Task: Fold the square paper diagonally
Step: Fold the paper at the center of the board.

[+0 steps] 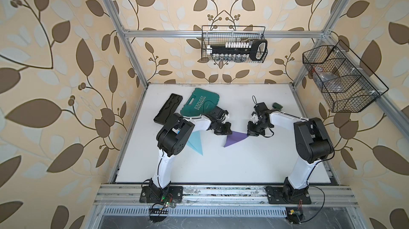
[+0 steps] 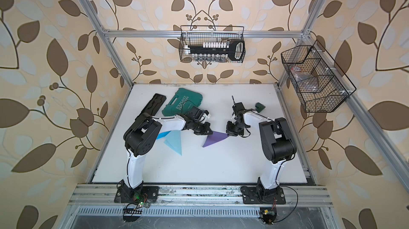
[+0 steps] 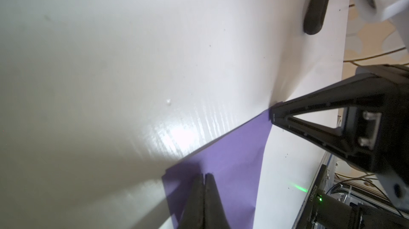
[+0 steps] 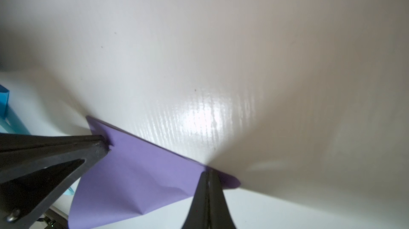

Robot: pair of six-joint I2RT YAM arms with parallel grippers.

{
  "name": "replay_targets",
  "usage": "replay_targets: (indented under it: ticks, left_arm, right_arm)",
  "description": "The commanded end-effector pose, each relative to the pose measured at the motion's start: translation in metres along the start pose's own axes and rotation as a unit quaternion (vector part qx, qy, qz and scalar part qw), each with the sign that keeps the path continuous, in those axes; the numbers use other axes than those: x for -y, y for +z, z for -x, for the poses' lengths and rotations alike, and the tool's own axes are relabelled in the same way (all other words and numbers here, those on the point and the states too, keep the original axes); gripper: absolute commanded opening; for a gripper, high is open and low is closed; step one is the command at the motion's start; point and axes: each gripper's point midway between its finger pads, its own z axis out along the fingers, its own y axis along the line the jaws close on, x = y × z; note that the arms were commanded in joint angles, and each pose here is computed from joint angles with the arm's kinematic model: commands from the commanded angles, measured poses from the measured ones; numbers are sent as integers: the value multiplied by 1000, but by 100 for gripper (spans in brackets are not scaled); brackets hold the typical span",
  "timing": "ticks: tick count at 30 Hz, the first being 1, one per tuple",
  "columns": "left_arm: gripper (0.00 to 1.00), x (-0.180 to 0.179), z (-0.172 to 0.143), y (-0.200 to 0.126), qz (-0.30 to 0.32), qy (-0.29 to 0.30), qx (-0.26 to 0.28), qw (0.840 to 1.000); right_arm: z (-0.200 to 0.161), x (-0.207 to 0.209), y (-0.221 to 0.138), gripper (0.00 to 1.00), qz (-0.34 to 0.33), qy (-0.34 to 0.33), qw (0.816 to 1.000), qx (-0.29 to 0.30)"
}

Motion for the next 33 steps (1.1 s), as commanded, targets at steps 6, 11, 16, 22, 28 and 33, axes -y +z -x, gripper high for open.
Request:
replay_targets:
  ticks: [6,11,16,22,28,33]
  left_arm:
    - [0,-64,-37,11,107,-41,-51,992]
    - [0,-62,-36,11,103,-41,-51,993]
    - [0,-62,-37,11,101,-40,-52,993]
    - [0,-61,-37,13,98,-40,-52,993]
    - [0,-62,-37,13,100,-40,-52,993]
    - [0,-61,-36,13,100,-39,-51,993]
  right_arm:
    - [0,40,0,0,-52,25,998,-6]
    - [6,25,-14,0,-27,21,999,22]
    - [4,-21,-38,0,5,-24,998,51]
    - [-14,-63,-24,0,42,-48,998,26]
    - [-26,-76,0,0,58,-44,997,-2]
    - [-37,-72,10,0,45,-51,998,-17]
